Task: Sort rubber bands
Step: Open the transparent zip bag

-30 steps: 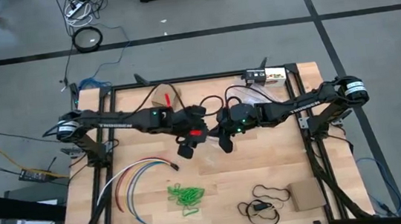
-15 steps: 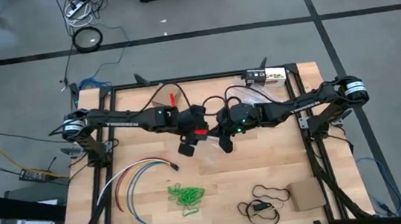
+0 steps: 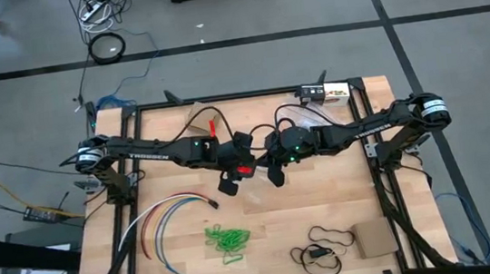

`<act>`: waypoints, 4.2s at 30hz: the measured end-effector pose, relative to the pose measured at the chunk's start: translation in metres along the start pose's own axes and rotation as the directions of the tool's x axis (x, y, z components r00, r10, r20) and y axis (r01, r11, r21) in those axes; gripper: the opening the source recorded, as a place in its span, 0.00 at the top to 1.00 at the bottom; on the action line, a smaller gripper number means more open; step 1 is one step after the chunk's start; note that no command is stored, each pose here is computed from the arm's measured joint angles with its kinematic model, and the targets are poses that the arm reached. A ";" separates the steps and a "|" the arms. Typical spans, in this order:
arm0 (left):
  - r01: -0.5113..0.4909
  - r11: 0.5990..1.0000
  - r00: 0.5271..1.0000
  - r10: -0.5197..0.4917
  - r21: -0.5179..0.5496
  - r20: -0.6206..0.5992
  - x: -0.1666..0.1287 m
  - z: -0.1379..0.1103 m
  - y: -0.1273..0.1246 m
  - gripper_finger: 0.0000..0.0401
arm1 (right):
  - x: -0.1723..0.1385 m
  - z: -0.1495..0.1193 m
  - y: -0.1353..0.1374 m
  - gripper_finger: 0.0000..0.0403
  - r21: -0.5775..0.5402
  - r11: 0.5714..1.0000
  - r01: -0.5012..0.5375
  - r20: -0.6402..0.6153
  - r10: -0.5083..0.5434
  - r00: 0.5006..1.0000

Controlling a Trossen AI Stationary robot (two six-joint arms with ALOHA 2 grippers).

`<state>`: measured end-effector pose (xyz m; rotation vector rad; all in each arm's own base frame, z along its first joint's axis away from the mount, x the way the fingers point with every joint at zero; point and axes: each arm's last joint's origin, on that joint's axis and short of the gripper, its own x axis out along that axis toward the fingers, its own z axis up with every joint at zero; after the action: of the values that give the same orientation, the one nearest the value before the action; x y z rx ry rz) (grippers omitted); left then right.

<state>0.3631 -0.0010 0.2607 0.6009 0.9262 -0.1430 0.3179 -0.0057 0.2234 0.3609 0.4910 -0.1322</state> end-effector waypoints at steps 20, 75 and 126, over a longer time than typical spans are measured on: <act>0.044 0.999 0.999 -0.044 -0.026 -0.009 -0.001 -0.001 -0.004 0.78 | 0.000 -0.003 -0.001 1.00 0.035 0.999 0.008 -0.040 -0.006 0.999; 0.407 0.838 0.904 -0.312 -0.365 0.292 0.088 -0.078 -0.119 0.99 | 0.089 -0.072 -0.061 0.68 0.206 0.963 -0.171 -0.208 0.214 0.955; 0.403 0.774 0.912 -0.295 -0.488 0.285 0.090 -0.081 -0.115 0.99 | 0.056 -0.058 -0.027 0.70 0.140 0.945 -0.295 -0.308 0.325 0.894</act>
<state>0.3183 -0.0404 0.1043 -0.1216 0.8299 -0.2607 0.3361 -0.0115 0.1401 0.5500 0.7514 0.2226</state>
